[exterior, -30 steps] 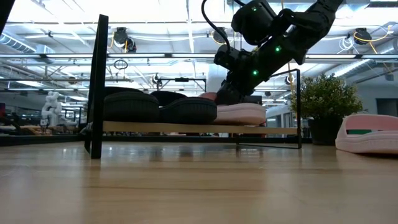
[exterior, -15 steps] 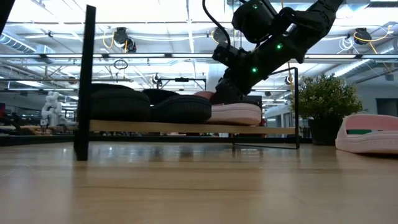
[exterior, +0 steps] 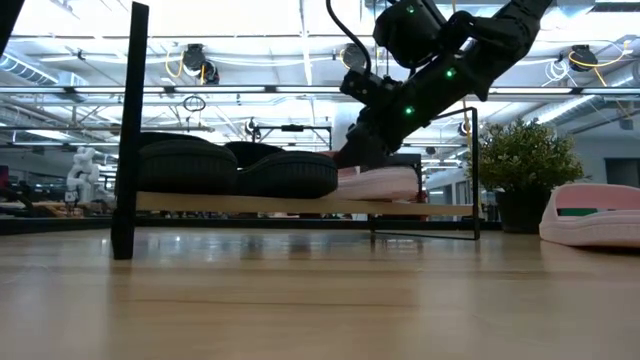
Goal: Pick and place slides into the shelf
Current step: Put the bottom pink slipper on the shelf
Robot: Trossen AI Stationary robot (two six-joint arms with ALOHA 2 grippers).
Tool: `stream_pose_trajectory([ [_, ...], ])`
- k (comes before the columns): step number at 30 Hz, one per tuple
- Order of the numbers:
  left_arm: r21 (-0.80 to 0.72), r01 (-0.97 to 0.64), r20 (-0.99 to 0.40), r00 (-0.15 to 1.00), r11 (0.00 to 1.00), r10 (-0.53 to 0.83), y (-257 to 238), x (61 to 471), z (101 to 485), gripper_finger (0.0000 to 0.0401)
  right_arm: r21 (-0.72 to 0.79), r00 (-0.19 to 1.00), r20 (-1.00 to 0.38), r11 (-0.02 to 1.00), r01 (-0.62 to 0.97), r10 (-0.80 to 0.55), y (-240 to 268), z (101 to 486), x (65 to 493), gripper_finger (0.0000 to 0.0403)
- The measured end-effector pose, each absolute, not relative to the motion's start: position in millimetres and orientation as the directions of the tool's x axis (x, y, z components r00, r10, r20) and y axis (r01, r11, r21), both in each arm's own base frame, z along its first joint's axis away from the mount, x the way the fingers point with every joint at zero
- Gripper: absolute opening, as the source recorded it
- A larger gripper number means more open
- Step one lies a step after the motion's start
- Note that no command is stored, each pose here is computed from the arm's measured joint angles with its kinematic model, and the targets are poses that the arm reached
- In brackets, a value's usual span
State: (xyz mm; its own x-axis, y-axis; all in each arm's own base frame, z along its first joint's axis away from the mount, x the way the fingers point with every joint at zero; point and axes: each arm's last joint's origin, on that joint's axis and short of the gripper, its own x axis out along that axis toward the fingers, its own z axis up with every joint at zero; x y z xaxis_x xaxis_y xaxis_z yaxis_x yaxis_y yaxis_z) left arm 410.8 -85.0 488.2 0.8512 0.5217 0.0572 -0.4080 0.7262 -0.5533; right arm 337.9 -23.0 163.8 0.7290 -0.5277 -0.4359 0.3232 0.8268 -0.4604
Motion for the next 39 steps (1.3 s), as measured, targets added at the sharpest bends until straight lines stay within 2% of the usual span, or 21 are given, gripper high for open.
stream_pose_trajectory([
  [17, -0.553, -0.409, 0.057, 0.851, 0.726, 0.522, -85.0, 410.9, 488.0, 0.0047, -0.377, 0.760, -0.468, 0.879, 0.291, -0.452, -21.0, 162.2, 338.4, 0.0134],
  [26, -0.552, -0.409, 0.056, 0.851, 0.726, 0.522, -85.0, 410.9, 488.0, 0.0047, -0.385, 0.759, -0.476, 0.881, 0.275, -0.445, -20.8, 161.5, 338.1, 0.0164],
  [39, -0.524, -0.422, 0.052, 0.851, 0.740, 0.522, -85.1, 411.0, 487.4, 0.0047, -0.405, 0.770, -0.467, 0.879, 0.250, -0.434, -20.2, 166.8, 337.0, 0.0242],
])
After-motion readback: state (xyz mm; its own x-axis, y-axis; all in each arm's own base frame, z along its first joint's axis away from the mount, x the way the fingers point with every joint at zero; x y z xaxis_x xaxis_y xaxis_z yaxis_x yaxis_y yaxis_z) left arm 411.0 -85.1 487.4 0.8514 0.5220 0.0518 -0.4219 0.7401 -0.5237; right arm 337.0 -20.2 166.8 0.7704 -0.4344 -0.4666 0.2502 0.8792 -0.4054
